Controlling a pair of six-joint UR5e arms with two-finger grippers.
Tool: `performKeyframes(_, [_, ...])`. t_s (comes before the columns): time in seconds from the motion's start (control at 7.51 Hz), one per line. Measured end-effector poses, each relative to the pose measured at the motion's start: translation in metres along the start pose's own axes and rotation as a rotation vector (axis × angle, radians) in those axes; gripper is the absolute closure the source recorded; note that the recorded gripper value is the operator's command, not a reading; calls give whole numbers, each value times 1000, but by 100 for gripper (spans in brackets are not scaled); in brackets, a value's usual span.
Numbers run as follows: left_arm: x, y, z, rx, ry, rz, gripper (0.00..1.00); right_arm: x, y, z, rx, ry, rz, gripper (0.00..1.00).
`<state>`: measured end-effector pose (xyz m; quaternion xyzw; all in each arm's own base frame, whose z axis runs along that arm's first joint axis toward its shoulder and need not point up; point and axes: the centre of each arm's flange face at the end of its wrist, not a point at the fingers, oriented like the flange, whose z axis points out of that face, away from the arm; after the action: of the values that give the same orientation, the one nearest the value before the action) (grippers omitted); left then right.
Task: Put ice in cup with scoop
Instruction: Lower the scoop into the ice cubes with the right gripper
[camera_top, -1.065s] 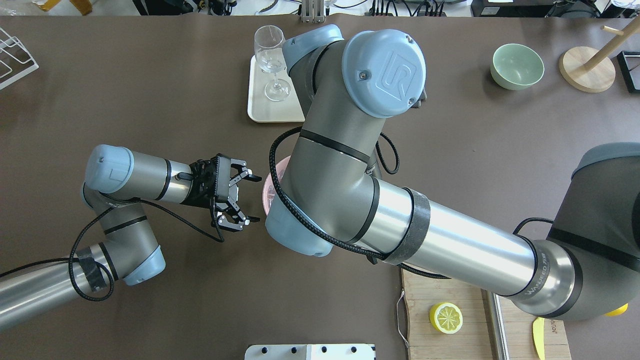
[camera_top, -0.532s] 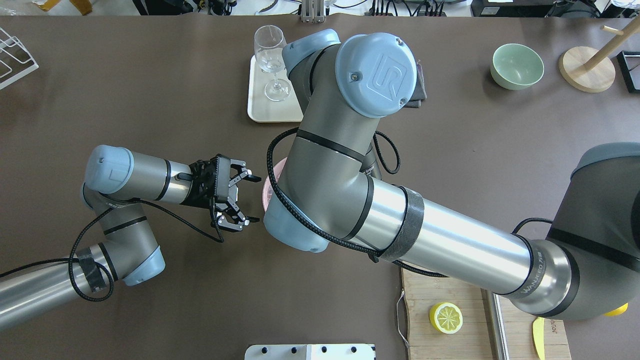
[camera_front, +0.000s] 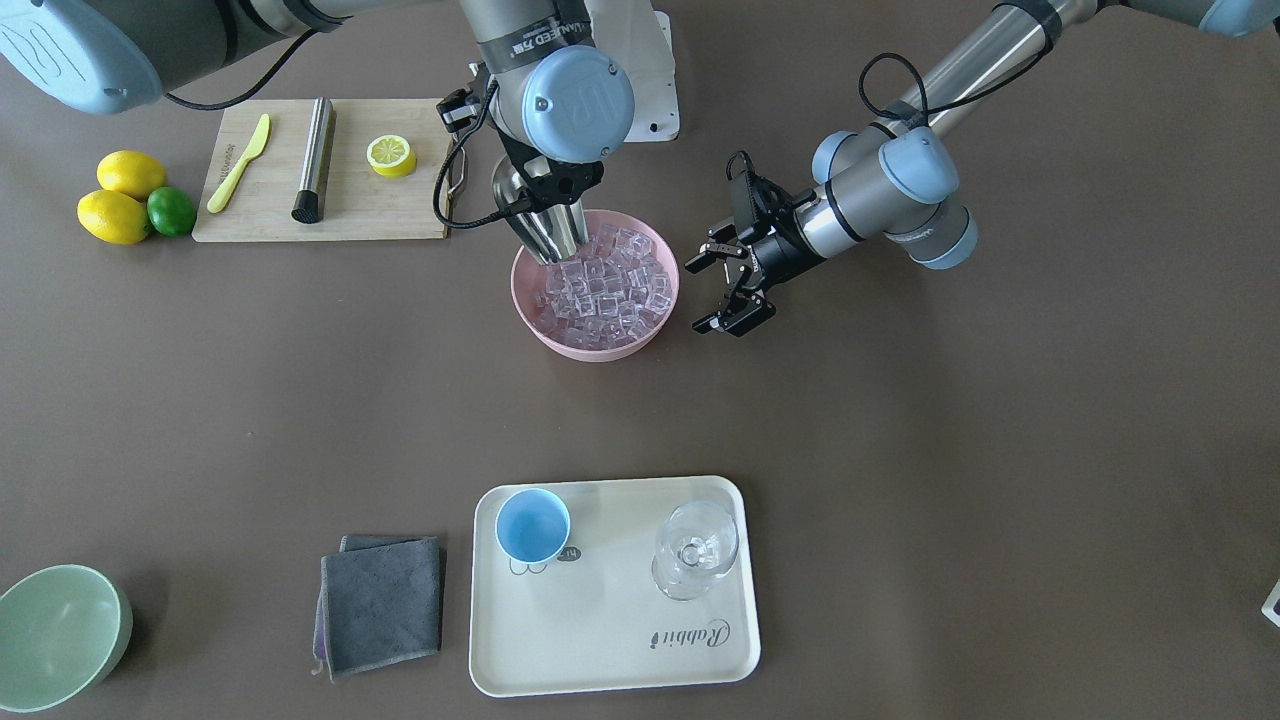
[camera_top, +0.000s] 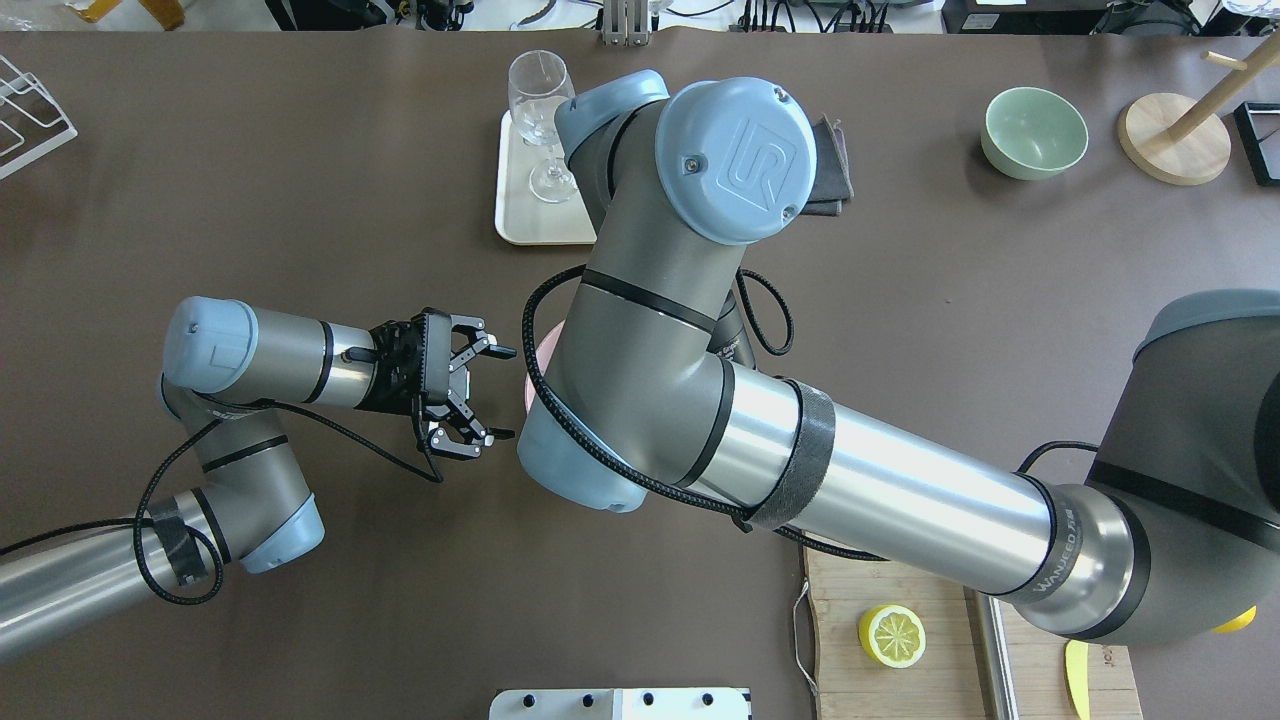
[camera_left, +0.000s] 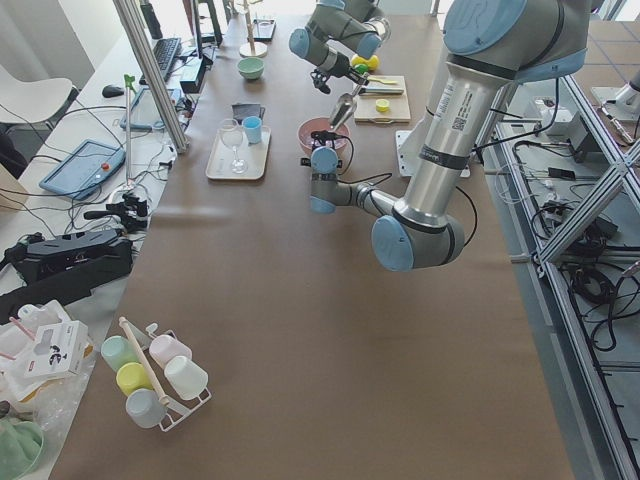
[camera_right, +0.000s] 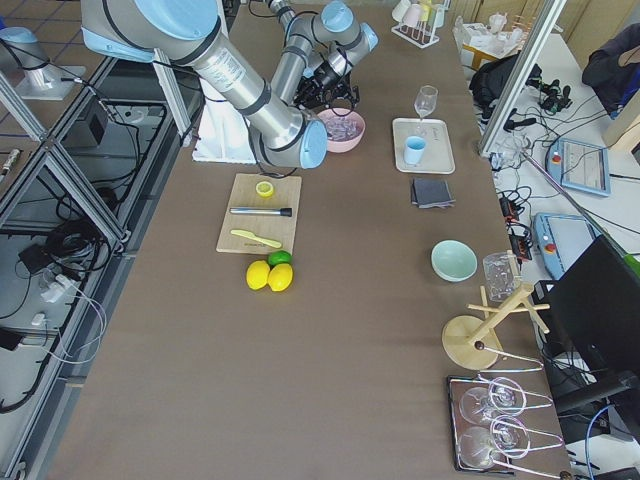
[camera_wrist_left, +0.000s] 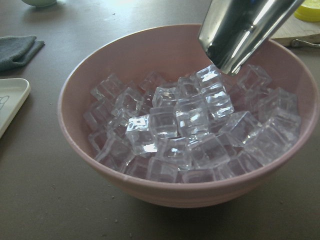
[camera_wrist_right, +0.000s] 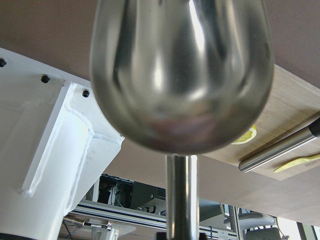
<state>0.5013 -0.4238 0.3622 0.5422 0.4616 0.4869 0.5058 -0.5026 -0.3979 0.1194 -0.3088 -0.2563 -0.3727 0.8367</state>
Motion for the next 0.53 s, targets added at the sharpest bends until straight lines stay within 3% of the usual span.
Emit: performKeyframes(0.53, [0,4,0,4,-2,2,2,-4,-24,11,-22,9,-12,100])
